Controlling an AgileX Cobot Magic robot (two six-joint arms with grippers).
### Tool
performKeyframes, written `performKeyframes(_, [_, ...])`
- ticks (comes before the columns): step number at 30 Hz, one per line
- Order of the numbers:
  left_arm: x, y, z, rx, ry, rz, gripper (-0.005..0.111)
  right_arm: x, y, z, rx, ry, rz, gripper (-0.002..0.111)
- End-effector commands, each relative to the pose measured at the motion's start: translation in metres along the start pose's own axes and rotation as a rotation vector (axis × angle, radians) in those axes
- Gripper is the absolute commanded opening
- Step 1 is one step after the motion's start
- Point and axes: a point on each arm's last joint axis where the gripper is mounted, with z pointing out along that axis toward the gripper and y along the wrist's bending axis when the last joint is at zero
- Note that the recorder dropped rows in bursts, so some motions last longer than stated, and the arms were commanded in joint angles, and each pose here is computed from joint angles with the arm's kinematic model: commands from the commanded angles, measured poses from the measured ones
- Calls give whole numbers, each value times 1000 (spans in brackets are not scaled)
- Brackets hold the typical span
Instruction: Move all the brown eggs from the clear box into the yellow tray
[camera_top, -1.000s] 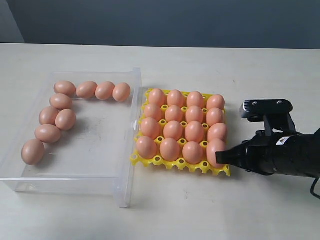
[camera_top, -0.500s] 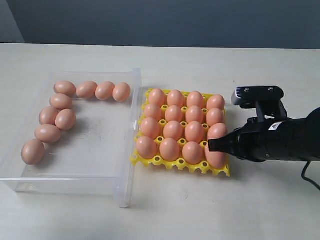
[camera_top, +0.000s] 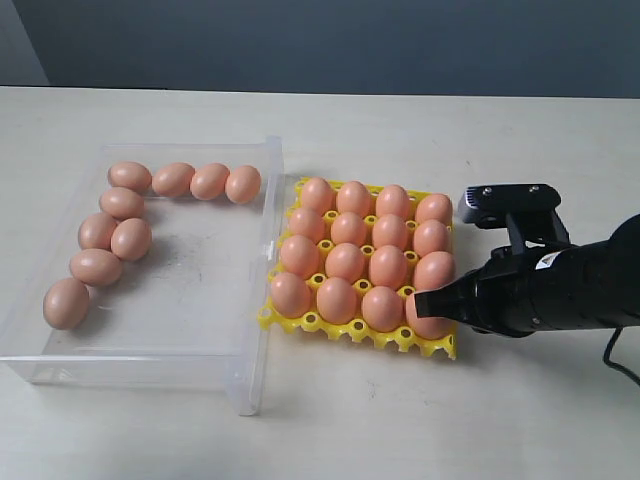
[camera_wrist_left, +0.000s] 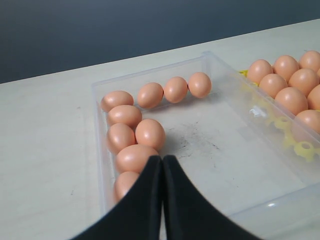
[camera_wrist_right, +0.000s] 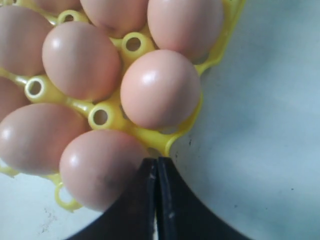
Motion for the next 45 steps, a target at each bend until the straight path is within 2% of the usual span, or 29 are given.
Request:
performKeyframes(1, [0,0,0,1,-11,-2,0,0,1,0,0,5,-42,-1])
performKeyframes(17, [0,0,0,1,-11,-2,0,-6,5,-30,-13,-71,-203,-1])
performKeyframes(22, [0,0,0,1,-11,-2,0,0,3,-41,3,4,-165,-1])
performKeyframes(26, [0,0,0,1,-11,-2,0,7,-3,-66,74,32,-98,-1])
performKeyframes(29, [0,0,0,1,-11,-2,0,9,-4,-92,91,-37,-48,-1])
performKeyframes(33, [0,0,0,1,-11,-2,0,14,-2,-131,43,-180,-36,-1])
performKeyframes(38, [0,0,0,1,-11,-2,0,40,-9,-182,31,-334,-60,-1])
performKeyframes(41, [0,0,0,1,-11,-2,0,60,-23,-205,114,-405,-48,-1])
performKeyframes(45, [0,0,0,1,-11,-2,0,80,-46,-229,258,-519,127,-1])
